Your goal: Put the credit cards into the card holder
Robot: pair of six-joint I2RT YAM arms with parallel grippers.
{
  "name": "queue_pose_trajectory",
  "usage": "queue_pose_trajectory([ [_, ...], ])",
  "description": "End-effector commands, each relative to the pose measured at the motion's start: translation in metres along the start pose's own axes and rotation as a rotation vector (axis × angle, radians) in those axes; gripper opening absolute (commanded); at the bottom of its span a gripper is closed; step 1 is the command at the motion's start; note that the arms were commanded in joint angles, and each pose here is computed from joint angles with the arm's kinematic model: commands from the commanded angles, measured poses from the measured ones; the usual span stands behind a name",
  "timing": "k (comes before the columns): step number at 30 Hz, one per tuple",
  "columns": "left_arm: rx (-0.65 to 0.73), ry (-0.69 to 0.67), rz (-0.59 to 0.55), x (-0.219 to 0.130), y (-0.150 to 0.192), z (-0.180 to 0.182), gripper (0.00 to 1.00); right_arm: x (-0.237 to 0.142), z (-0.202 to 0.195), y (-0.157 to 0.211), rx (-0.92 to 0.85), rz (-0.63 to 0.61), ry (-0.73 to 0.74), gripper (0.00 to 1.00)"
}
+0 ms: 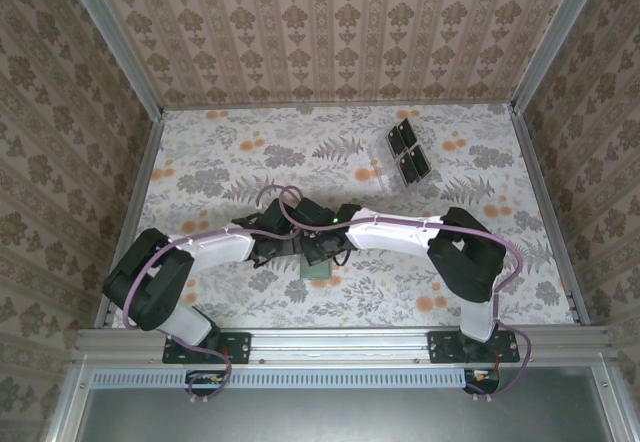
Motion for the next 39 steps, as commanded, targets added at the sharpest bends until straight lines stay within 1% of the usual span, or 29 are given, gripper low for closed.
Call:
queue_pose_trajectory([
  [1,-0.020,0.093,0.302,0.044,0.068,0.004,1.00,0.011,0.003,0.007,-0.021,0.027,-0.024,0.00],
  [13,-0.019,0.094,0.304,0.045,0.068,0.004,1.00,0.018,0.000,0.017,-0.019,0.057,-0.029,0.00],
  [25,-0.022,0.090,0.302,0.044,0.068,0.005,1.00,0.032,-0.002,0.038,-0.018,0.113,-0.029,0.00],
  [39,-0.019,0.085,0.301,0.043,0.066,0.005,1.00,0.059,-0.014,0.086,-0.017,0.231,0.009,0.00],
])
Point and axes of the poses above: each hand's point on the last joint's axis, 136 mm out from that joint toward the fingers, its own x axis out along the fingers, its own z axis along the line the jaws close on, y = z × x, the point moved 5 cm from there along -x, back along the fingers
